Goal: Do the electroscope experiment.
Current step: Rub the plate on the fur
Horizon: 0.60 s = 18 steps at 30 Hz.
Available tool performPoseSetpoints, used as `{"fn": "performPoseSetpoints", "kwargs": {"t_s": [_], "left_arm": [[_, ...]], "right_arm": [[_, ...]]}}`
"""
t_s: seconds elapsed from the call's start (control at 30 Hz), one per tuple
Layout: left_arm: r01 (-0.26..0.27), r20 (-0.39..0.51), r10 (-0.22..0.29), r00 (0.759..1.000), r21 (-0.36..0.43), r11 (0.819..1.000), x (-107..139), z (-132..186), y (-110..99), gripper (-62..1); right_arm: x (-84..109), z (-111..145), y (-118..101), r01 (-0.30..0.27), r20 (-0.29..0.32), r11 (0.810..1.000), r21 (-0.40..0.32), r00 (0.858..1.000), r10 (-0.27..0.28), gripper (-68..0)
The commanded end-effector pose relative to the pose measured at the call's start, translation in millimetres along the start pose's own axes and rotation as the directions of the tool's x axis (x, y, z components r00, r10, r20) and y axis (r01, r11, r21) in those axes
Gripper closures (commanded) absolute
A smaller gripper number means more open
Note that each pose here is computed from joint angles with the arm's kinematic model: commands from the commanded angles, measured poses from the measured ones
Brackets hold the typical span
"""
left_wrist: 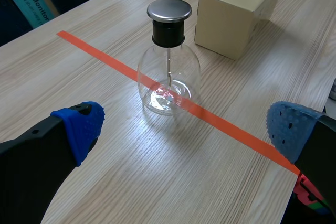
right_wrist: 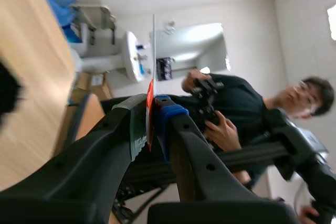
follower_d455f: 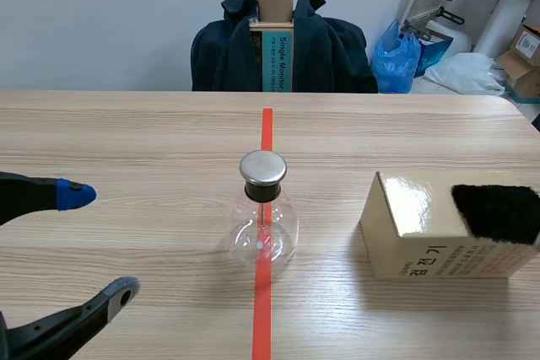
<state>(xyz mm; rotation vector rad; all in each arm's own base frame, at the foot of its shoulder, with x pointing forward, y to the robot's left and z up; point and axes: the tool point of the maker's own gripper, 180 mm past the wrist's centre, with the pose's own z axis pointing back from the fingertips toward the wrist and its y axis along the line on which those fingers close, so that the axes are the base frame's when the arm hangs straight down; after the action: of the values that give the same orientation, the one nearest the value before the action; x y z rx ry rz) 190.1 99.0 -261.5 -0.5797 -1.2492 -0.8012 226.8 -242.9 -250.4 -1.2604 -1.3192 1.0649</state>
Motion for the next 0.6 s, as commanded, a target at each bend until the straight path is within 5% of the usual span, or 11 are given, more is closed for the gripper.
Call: {"fn": "performPoseSetpoints", "kwargs": {"t_s": [0.0,0.23,0.57], "left_arm": [[-0.009,0.029,0.009,1.0,0.005,1.0,5.3,-1.2,0.0,-62.3],[-0.009,0.03,0.009,1.0,0.005,1.0,5.4,-1.2,0.0,-62.3],[-0.009,0.029,0.009,1.0,0.005,1.0,5.3,-1.2,0.0,-62.3]], "right_arm": [[5.1,-1.8,1.2,-0.004,0.022,1.0,-0.006,1.0,0.004,-0.7],[8.2,16.7,51.5,-0.006,0.04,0.99,0.141,0.999,0.0,-0.7],[2.0,30.4,74.5,-0.006,0.021,0.977,0.213,1.0,0.002,-0.7]]}}
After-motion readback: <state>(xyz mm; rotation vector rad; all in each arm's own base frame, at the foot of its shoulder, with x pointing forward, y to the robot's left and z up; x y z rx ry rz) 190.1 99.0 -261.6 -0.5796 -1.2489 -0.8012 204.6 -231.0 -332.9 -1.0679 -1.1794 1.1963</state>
